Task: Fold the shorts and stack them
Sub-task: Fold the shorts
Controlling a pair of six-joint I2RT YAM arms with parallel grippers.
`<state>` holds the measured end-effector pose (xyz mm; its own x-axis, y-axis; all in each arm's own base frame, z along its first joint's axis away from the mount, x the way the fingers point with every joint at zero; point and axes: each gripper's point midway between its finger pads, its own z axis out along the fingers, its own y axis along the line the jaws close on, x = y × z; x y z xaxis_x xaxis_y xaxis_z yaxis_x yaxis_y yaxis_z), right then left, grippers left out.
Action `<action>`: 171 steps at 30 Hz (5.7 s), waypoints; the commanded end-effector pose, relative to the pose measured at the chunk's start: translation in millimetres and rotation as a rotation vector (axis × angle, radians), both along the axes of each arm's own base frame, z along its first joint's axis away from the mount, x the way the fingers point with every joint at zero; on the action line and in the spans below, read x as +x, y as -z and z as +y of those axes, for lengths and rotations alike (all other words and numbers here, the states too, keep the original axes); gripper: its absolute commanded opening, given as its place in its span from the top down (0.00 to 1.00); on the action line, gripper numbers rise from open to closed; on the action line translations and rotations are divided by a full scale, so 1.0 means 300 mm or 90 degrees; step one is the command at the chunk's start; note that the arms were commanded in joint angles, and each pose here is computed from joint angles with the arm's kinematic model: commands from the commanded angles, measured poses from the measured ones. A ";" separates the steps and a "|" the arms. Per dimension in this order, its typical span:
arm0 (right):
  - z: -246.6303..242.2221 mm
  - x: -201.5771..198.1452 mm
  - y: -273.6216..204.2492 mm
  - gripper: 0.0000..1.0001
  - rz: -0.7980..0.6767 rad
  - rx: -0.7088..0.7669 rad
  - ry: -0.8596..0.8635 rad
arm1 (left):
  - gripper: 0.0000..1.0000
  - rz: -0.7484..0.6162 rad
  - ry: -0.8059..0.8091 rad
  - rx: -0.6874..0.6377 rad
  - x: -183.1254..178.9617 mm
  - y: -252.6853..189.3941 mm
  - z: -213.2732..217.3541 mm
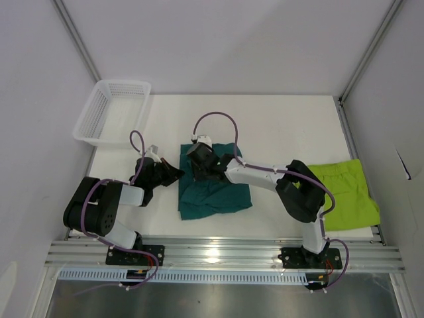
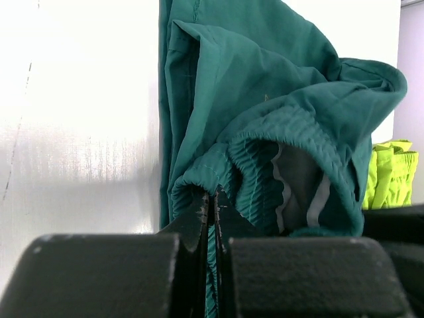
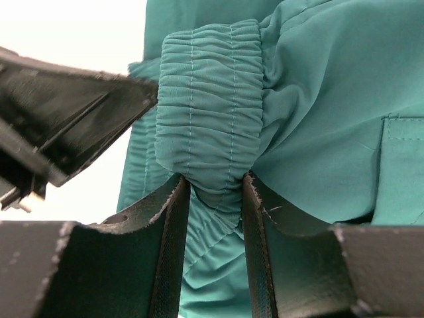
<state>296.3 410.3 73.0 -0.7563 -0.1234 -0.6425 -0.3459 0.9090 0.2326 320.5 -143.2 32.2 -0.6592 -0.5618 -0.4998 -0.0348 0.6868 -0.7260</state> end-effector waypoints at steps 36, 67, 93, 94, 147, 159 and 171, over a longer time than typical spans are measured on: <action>0.128 -0.093 0.163 0.55 0.087 0.084 -0.056 | 0.54 -0.049 0.033 -0.029 0.014 -0.045 -0.028; 0.053 -0.030 0.146 0.54 0.089 0.166 -0.057 | 0.23 -0.016 0.025 0.088 -0.209 -0.129 0.090; -0.025 0.083 -0.072 0.35 0.101 0.210 -0.056 | 1.00 -0.111 0.143 0.016 -0.338 -0.125 -0.038; -0.025 0.086 -0.075 0.36 0.102 0.208 -0.058 | 1.00 -0.116 0.143 0.024 -0.343 -0.124 -0.043; -0.009 0.025 -0.087 0.36 0.130 0.188 -0.096 | 0.52 -0.043 -0.025 -0.026 -0.160 -0.184 0.071; -0.232 0.217 -0.257 0.15 0.021 0.134 -0.049 | 0.49 -0.041 0.032 -0.020 -0.230 -0.208 0.040; -0.537 0.420 -0.135 0.09 0.039 0.071 0.020 | 0.02 0.003 0.014 -0.045 -0.366 -0.180 0.041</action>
